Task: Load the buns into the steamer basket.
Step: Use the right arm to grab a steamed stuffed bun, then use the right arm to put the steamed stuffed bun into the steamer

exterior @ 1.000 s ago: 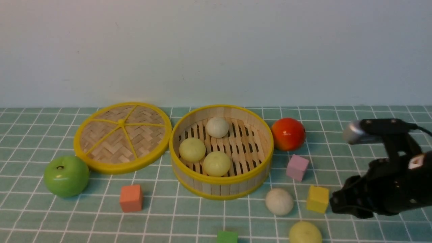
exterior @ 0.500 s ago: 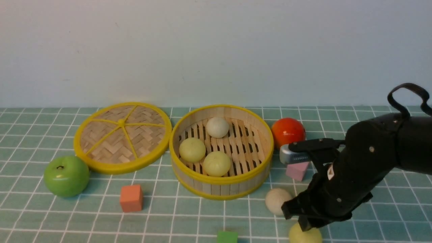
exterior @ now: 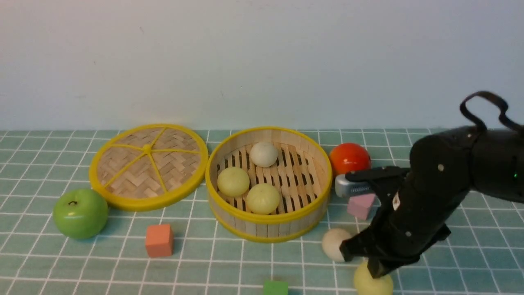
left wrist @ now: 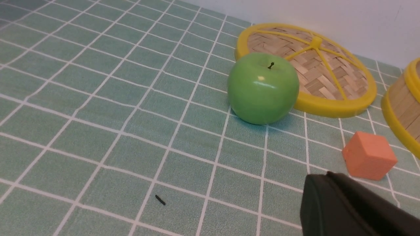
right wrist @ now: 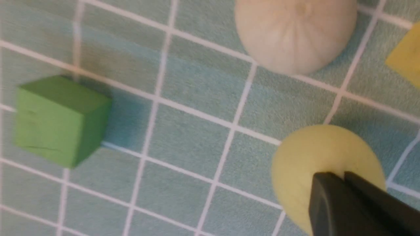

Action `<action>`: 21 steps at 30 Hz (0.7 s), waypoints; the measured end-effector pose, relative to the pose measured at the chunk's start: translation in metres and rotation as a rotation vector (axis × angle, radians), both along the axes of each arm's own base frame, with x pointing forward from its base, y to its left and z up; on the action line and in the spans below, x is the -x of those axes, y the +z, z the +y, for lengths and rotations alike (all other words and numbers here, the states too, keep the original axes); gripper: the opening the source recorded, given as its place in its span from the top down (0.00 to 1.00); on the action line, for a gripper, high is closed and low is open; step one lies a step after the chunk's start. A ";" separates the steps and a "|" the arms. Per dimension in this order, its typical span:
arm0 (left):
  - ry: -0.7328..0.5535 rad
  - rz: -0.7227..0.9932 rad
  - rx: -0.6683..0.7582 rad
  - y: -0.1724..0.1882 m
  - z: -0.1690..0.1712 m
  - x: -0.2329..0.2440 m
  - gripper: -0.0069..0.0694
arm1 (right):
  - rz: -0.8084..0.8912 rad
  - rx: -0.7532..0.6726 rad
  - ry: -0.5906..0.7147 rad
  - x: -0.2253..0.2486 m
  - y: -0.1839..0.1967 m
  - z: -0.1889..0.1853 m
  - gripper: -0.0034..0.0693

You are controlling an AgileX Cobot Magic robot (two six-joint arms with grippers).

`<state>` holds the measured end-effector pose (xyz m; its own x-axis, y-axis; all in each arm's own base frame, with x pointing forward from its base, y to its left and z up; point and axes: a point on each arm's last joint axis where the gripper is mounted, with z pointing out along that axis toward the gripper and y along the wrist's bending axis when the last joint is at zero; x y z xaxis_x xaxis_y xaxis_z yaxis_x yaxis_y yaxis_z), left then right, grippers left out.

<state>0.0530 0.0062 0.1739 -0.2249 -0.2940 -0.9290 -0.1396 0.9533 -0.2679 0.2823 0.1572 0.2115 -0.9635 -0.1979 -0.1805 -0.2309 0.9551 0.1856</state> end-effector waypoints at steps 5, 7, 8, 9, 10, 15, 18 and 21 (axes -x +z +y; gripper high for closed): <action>0.000 0.000 0.000 0.000 0.000 0.000 0.88 | -0.128 -0.127 0.035 -0.024 0.061 0.012 0.95; 0.000 0.000 0.000 0.000 0.000 0.000 0.88 | -0.205 -0.179 0.052 -0.039 0.084 0.019 0.95; 0.000 0.000 0.000 0.000 0.000 0.000 0.87 | -0.241 -0.196 0.058 -0.049 0.091 0.023 0.95; 0.000 0.000 0.000 0.000 0.000 0.000 0.87 | -0.260 -0.201 0.064 -0.058 0.092 0.027 0.95; 0.000 0.000 0.000 0.000 0.000 0.000 0.87 | -0.273 -0.202 0.070 -0.070 0.086 0.032 0.95; 0.001 0.000 0.000 0.000 0.000 0.000 0.86 | -0.257 -0.185 0.051 -0.101 0.038 0.046 0.95; 0.001 0.000 0.000 0.000 0.000 0.000 0.86 | -0.238 -0.168 0.038 -0.113 0.009 0.050 0.92; 0.002 0.002 0.000 0.000 0.000 0.000 0.86 | -0.237 -0.165 0.030 -0.117 -0.004 0.052 0.81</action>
<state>0.0530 0.0063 0.1737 -0.2263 -0.2944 -0.9285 -0.1416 0.9531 -0.2676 0.3997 0.2088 0.2079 -0.8849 -0.1748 -0.4317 -0.3137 0.9088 0.2751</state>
